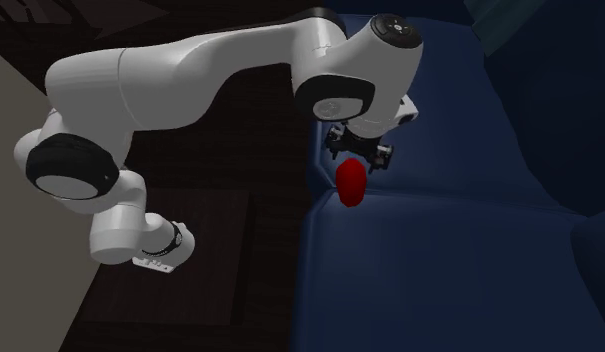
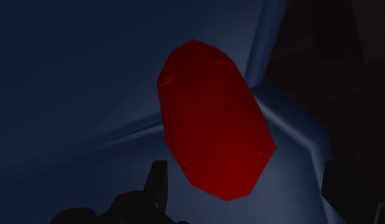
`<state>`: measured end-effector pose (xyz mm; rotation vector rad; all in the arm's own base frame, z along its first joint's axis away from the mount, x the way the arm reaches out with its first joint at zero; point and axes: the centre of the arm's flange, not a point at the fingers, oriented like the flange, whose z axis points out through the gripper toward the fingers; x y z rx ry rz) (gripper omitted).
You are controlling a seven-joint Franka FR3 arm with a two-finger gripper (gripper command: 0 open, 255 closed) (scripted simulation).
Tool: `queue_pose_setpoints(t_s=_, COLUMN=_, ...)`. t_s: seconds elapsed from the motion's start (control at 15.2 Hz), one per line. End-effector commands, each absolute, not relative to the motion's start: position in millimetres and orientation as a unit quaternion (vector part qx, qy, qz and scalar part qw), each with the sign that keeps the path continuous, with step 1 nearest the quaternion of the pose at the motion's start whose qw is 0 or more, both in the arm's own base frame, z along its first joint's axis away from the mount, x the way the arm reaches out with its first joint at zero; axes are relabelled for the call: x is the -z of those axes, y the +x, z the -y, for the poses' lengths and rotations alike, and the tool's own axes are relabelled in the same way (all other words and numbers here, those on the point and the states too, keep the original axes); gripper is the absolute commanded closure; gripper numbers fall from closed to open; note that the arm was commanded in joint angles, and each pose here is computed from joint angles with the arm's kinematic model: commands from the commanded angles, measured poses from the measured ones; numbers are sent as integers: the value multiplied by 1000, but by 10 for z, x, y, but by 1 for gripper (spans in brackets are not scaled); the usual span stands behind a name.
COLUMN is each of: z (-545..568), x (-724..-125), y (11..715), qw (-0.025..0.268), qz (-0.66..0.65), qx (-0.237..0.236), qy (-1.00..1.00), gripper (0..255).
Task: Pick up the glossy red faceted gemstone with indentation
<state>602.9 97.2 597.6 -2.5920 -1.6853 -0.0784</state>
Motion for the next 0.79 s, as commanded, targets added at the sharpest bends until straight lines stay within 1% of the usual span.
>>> queue_pose_setpoints(t_s=0.0, z=-1215, x=-5926, y=6175, qw=26, qz=585, qx=25, qy=-810, gripper=0)
queue_pose_setpoints(t_s=0.53, z=-1251, x=-5523, y=6192, qw=26, qz=591, qx=25, qy=-806, gripper=0)
queue_pose_setpoints(t_s=0.66, z=-1251, x=-5523, y=6191, qw=26, qz=591, qx=25, qy=-806, gripper=0)
queue_pose_setpoints(t_s=0.73, z=-1252, x=-5517, y=6193, qw=26, qz=591, qx=25, qy=-806, gripper=255)
